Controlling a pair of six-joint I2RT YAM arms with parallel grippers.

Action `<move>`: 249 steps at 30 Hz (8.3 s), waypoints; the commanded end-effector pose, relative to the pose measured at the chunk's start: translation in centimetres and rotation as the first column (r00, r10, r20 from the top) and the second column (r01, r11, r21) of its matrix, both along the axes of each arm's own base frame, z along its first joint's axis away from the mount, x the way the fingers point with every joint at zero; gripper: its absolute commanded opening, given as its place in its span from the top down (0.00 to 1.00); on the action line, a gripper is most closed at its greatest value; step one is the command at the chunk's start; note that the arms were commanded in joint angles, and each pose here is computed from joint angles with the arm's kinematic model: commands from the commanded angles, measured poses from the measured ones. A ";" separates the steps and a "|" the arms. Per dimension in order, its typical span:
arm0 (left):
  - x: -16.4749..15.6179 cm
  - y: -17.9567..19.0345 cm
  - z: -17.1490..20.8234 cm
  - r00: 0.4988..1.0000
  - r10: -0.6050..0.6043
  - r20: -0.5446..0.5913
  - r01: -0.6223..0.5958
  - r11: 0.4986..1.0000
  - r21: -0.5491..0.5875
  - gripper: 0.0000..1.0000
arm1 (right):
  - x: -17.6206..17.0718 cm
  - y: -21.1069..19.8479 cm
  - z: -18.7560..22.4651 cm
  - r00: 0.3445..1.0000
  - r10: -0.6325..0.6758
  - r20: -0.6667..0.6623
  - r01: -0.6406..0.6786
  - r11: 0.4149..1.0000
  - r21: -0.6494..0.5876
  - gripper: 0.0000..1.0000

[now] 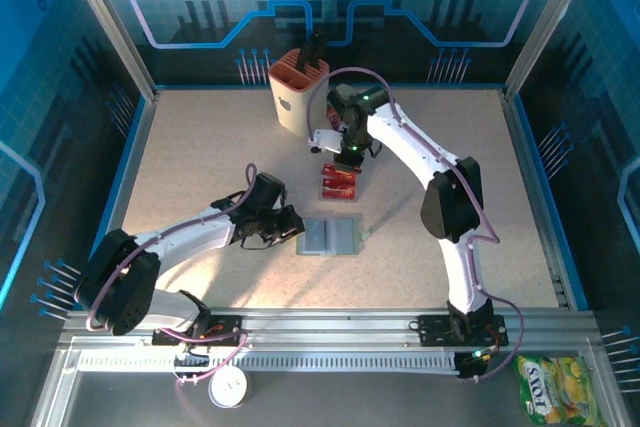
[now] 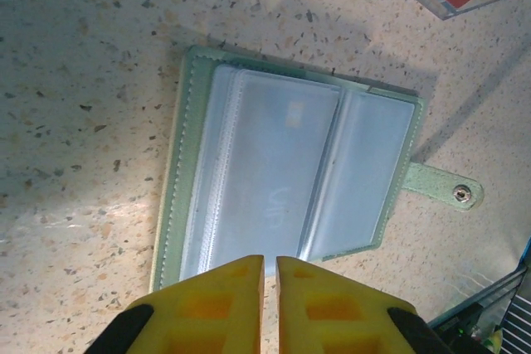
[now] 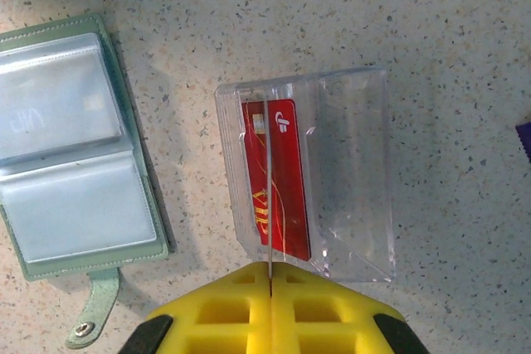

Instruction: Take the credit cards out of the card holder

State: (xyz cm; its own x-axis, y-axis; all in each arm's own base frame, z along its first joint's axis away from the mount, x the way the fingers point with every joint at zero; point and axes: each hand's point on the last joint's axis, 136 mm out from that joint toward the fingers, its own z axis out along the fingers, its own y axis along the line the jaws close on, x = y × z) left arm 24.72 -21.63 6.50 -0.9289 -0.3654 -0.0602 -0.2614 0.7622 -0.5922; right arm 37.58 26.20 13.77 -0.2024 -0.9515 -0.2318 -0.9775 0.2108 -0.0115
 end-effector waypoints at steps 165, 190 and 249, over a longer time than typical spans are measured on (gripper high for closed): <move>-1.7 0.8 -6.5 0.988 0.051 -0.149 -0.053 0.999 -0.008 0.92 | -12.6 7.3 -9.1 0.289 -0.690 -0.664 0.947 0.309 0.090 0.67; -2.1 1.2 -7.0 0.984 0.066 -0.163 -0.067 0.998 0.003 0.92 | -12.7 5.1 -10.5 0.252 -0.761 -0.597 0.957 0.287 0.038 0.67; 0.8 -4.1 -3.0 0.993 -0.038 -0.112 0.017 0.983 -0.184 0.77 | -13.7 3.2 -12.0 0.191 -0.718 -0.669 0.971 0.237 0.023 0.67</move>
